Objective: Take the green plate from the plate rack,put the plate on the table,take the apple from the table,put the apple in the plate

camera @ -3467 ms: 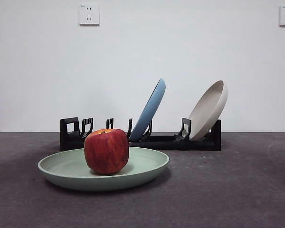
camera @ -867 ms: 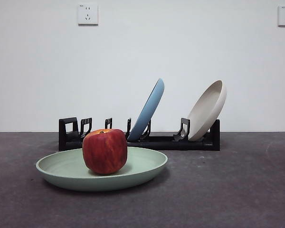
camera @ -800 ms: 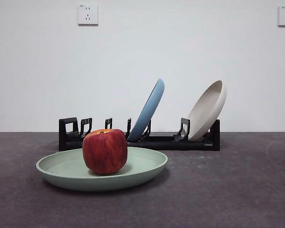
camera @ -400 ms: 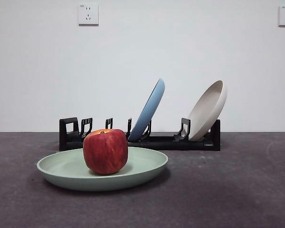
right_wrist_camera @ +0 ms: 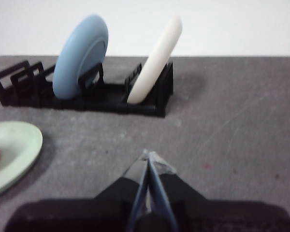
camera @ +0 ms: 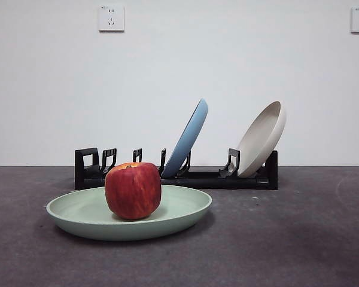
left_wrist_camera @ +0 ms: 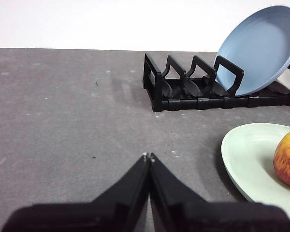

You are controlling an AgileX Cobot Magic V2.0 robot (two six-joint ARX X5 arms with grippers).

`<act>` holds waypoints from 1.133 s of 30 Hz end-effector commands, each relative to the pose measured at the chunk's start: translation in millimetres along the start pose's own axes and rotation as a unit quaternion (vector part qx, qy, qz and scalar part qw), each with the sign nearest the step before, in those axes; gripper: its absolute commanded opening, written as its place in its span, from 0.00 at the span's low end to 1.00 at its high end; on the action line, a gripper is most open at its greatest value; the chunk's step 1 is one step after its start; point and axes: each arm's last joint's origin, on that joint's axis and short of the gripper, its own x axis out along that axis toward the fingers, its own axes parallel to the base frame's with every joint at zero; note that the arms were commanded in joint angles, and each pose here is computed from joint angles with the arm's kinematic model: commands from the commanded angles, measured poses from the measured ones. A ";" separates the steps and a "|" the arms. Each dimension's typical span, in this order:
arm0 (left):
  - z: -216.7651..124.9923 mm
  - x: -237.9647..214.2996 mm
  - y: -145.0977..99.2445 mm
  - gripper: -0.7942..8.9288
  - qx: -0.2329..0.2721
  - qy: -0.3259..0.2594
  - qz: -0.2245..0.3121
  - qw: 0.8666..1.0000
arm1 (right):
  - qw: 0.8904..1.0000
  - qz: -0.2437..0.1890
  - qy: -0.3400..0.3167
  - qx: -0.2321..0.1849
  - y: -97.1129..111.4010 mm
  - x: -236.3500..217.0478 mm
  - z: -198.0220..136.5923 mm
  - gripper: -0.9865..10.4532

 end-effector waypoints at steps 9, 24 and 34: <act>-4.0 1.2 0.7 0.08 -0.004 0.005 0.002 1.000 | 1.000 -0.001 0.014 0.019 -1.0 4.0 -18.6 0.09; -4.0 1.2 0.7 0.08 -0.004 0.005 0.002 1.000 | 0.997 -0.003 0.016 0.073 -1.0 4.3 -18.6 0.09; -4.0 1.2 0.7 0.08 -0.004 0.005 0.002 1.000 | 0.997 -0.003 0.016 0.073 -1.0 4.3 -18.6 0.09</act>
